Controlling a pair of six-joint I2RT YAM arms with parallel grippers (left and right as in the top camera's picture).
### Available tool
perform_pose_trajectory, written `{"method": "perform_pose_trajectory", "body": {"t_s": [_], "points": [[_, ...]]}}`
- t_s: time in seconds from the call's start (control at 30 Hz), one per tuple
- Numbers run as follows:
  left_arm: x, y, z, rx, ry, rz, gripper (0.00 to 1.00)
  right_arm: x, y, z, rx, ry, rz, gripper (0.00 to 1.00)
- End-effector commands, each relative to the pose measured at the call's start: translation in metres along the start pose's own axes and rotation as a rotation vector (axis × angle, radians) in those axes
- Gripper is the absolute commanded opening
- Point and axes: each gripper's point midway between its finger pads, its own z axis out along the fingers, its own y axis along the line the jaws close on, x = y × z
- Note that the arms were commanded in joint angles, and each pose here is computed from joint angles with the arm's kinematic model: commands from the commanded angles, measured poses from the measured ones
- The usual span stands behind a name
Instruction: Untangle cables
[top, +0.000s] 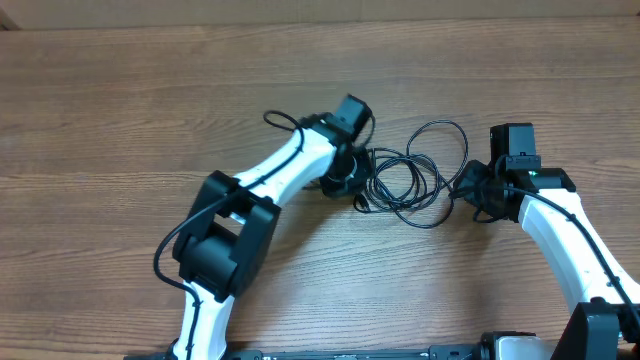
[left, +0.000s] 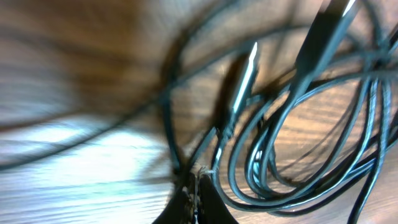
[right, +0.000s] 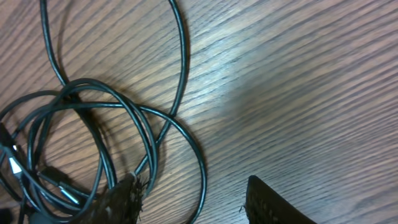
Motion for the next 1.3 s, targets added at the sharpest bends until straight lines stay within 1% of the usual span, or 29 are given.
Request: {"method": "perform_pose_trajectory", "body": {"t_s": [0.0,0.07,0.17,0.3,0.4,0.5,0.7,0.73,0.8,0.83,0.87,0.9,0.93,0.97,1.03,1.07,1.1,1.27], "points": [[-0.03,-0.032,-0.072,0.094,-0.166,0.187,0.04,-0.005,0.021,-0.007,-0.104,0.003,-0.041,0.51],[-0.031,-0.047,-0.104,0.133,-0.223,0.283,0.04,-0.002,0.041,-0.01,-0.216,0.022,-0.122,0.51],[-0.024,-0.067,-0.157,0.18,-0.311,0.436,0.04,0.004,0.072,-0.02,-0.4,0.042,-0.24,0.52],[-0.012,-0.079,-0.214,0.234,-0.419,0.529,0.04,0.001,0.078,-0.022,-0.43,0.026,-0.248,0.52],[-0.009,-0.076,-0.23,0.235,-0.451,0.493,0.04,0.0,0.077,-0.021,-0.421,0.023,-0.247,0.52],[-0.003,-0.068,-0.219,0.227,-0.391,0.365,0.04,-0.001,0.075,-0.021,-0.413,0.019,-0.245,0.52],[0.006,-0.049,-0.172,0.164,-0.25,0.123,0.04,0.002,0.071,-0.019,-0.394,0.034,-0.238,0.52],[0.009,-0.046,-0.163,0.149,-0.22,0.079,0.04,0.002,0.065,-0.017,-0.361,0.035,-0.233,0.52],[0.017,-0.04,-0.143,0.112,-0.153,-0.023,0.05,-0.001,0.045,-0.011,-0.241,0.019,-0.211,0.57],[0.022,-0.04,-0.134,0.1,-0.118,-0.054,0.08,-0.002,0.037,-0.009,-0.195,0.011,-0.208,0.62],[0.026,-0.039,-0.126,0.088,-0.092,-0.069,0.13,-0.004,0.029,-0.008,-0.148,0.001,-0.206,0.66],[0.032,-0.039,-0.116,0.077,-0.056,-0.087,0.19,-0.006,0.024,-0.007,-0.122,-0.006,-0.205,0.72],[0.036,-0.039,-0.107,0.064,-0.029,-0.102,0.28,-0.006,0.022,-0.007,-0.11,-0.009,-0.205,0.76],[0.04,-0.039,-0.1,0.057,-0.003,-0.112,0.35,-0.006,0.022,-0.007,-0.111,-0.008,-0.205,0.79],[0.051,-0.042,-0.082,0.047,0.063,-0.118,0.35,-0.006,0.022,-0.007,-0.111,-0.008,-0.206,0.8],[0.059,-0.044,-0.069,0.038,0.109,-0.122,0.45,-0.006,0.022,-0.007,-0.111,-0.008,-0.205,0.81],[0.062,-0.043,-0.061,0.025,0.13,-0.132,0.51,-0.006,0.022,-0.007,-0.111,-0.008,-0.205,0.81],[0.072,-0.034,-0.029,-0.038,0.203,-0.205,0.56,-0.006,0.022,-0.007,-0.111,-0.008,-0.205,0.81]]}}
